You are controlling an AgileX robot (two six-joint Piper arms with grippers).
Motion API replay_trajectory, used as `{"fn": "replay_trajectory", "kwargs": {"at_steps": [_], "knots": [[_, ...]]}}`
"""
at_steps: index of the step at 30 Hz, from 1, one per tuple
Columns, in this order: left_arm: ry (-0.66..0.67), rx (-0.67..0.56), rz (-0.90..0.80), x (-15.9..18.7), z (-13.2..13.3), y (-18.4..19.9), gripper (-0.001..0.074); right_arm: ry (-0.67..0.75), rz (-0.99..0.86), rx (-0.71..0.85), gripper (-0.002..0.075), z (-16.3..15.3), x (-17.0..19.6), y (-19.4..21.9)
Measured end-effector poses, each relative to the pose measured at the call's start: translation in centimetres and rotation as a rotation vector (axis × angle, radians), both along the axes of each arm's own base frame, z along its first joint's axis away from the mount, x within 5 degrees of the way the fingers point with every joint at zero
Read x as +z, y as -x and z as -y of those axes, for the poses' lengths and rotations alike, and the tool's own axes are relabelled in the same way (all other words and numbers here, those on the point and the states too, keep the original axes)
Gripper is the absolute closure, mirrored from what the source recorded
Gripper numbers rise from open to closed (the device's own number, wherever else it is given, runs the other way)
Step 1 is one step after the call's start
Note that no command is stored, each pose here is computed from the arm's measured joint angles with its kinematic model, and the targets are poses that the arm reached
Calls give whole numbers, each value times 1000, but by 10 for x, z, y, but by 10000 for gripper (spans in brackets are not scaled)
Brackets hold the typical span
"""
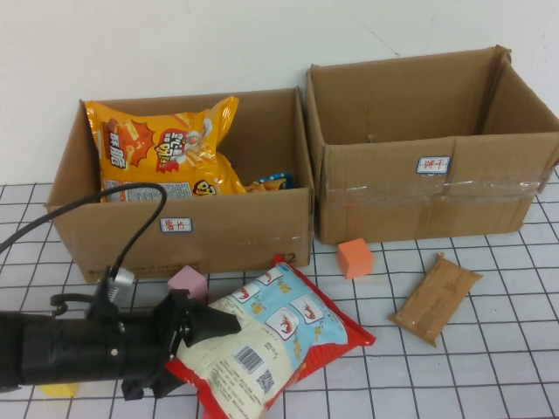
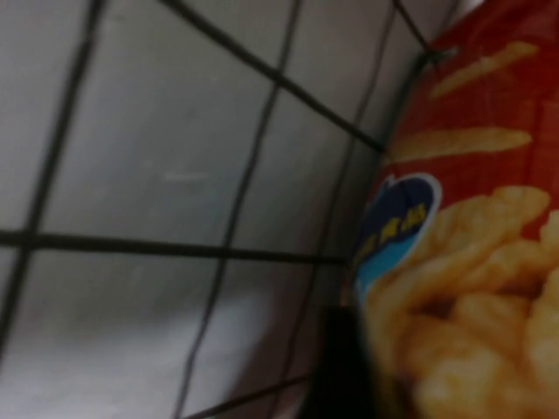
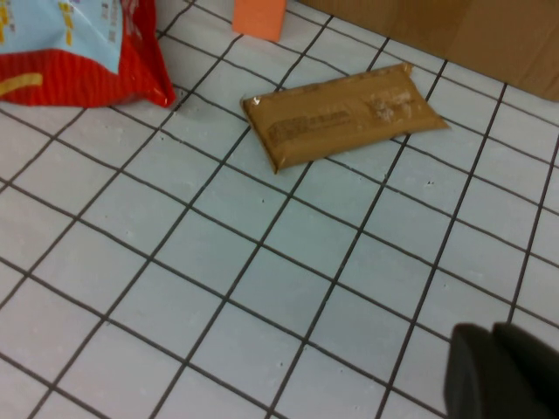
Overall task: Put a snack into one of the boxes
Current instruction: Pick up the potato chip
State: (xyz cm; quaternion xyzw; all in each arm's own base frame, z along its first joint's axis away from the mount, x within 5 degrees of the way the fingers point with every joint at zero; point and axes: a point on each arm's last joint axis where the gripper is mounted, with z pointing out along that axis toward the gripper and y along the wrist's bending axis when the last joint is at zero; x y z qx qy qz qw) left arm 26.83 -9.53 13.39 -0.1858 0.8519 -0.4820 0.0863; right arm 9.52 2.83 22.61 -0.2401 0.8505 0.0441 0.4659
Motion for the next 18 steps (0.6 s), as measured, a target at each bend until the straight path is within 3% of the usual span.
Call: {"fn": "replay_trajectory", "kwargs": {"at_steps": [6, 14, 18], "knots": [[55, -45, 34, 6, 4, 0, 506, -3, 1, -1, 726, 0, 0, 0], [191, -200, 142, 19, 13, 8, 517, -3, 3, -2, 726, 0, 0, 0], [192, -231, 226, 36, 14, 11, 517, -3, 4, -3, 726, 0, 0, 0]]}}
